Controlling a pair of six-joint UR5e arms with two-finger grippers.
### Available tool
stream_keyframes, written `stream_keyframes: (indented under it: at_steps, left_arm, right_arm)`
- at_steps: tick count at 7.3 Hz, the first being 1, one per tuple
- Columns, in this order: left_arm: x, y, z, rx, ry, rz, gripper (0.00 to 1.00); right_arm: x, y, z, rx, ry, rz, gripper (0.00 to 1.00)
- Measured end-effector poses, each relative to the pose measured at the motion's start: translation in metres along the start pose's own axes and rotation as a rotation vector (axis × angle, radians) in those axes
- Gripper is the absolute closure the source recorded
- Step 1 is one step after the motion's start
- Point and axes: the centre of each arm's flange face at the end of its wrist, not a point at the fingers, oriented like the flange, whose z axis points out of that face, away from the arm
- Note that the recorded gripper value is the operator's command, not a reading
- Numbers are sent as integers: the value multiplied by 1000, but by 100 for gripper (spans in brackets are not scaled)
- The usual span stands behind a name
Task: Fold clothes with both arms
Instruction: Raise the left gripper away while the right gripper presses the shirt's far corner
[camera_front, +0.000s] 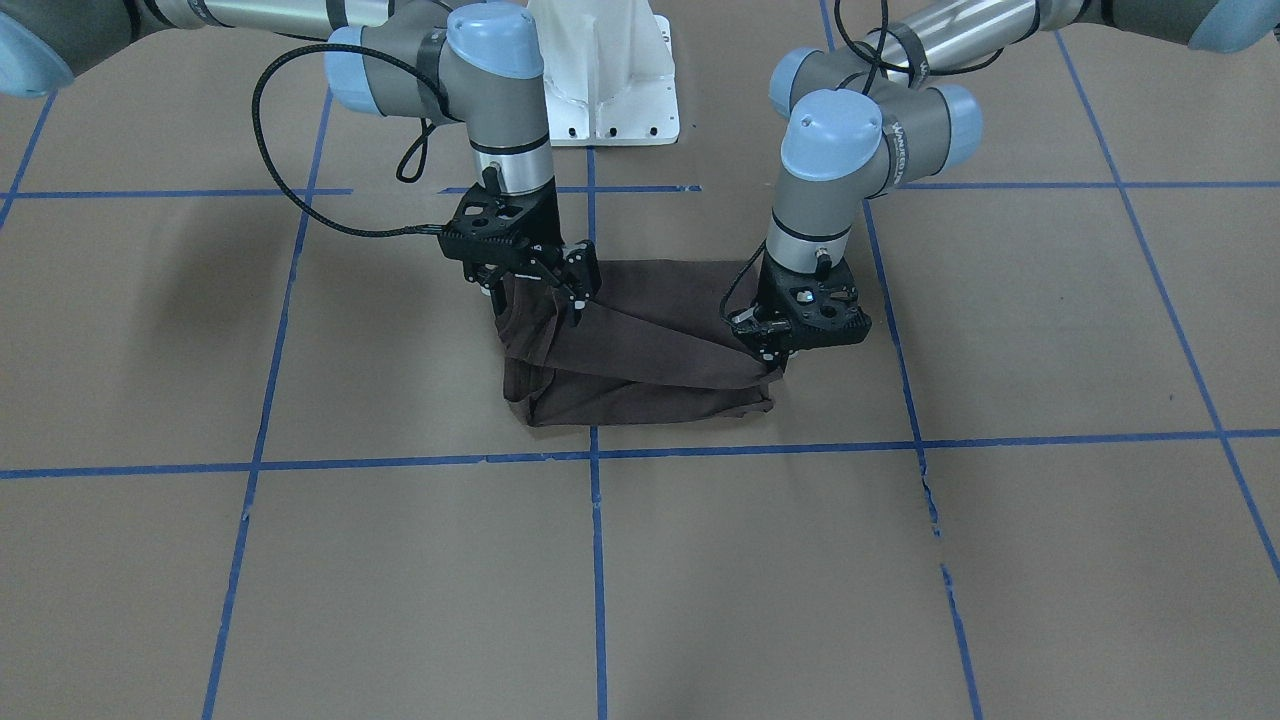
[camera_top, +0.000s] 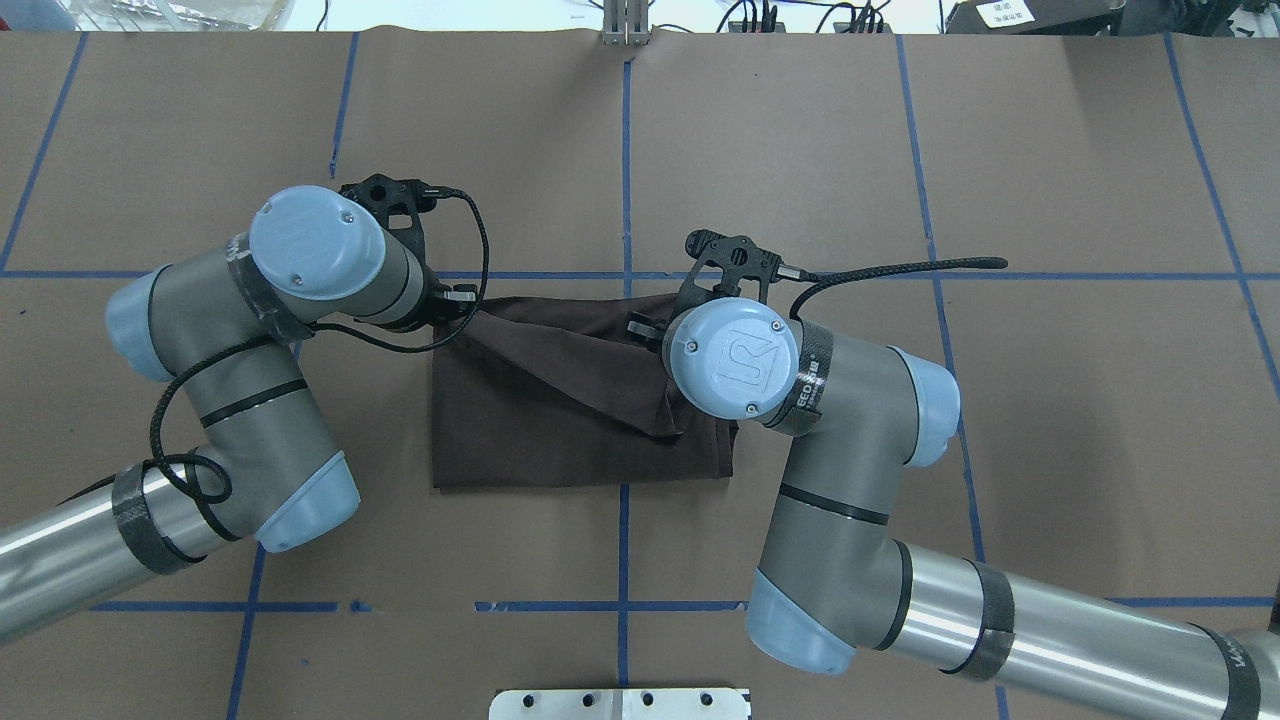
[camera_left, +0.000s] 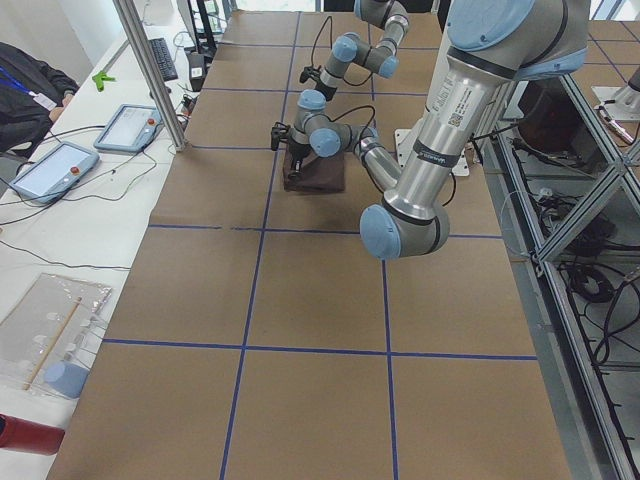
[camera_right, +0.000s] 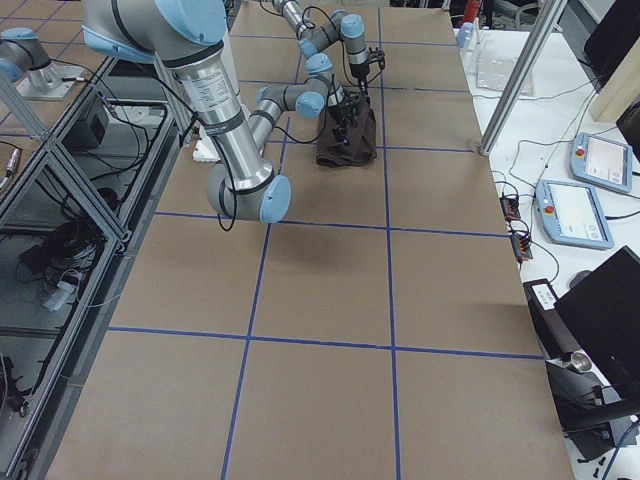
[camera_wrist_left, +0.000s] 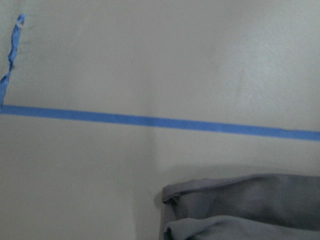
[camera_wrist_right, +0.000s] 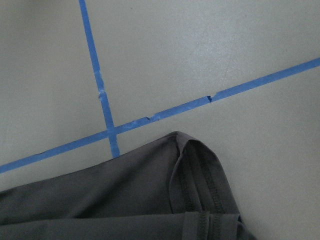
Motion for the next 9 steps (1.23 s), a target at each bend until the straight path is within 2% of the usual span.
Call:
stream_keyframes:
  at_steps: [2,4,5,6,9]
  left_arm:
    - [-24,-32,-15,3,10,124,0]
    - [-54,-46,-35,-7,33,195,0]
    - [-60,-45,-39,-7,39,201,0]
    - [-63,-44,-42,-6,41,202,0]
    - [-67,-42,-43,-7,40,199,0]
  right_arm:
    - [-8,11,-1,-6,-3,-49,0]
    - [-9,30,12,-14,23,-135,2]
    - [-7,46,19,-8,39,-181,25]
    - [-5,60,24,0,50,-211,62]
    - [-1,82,29,-7,60,-243,63]
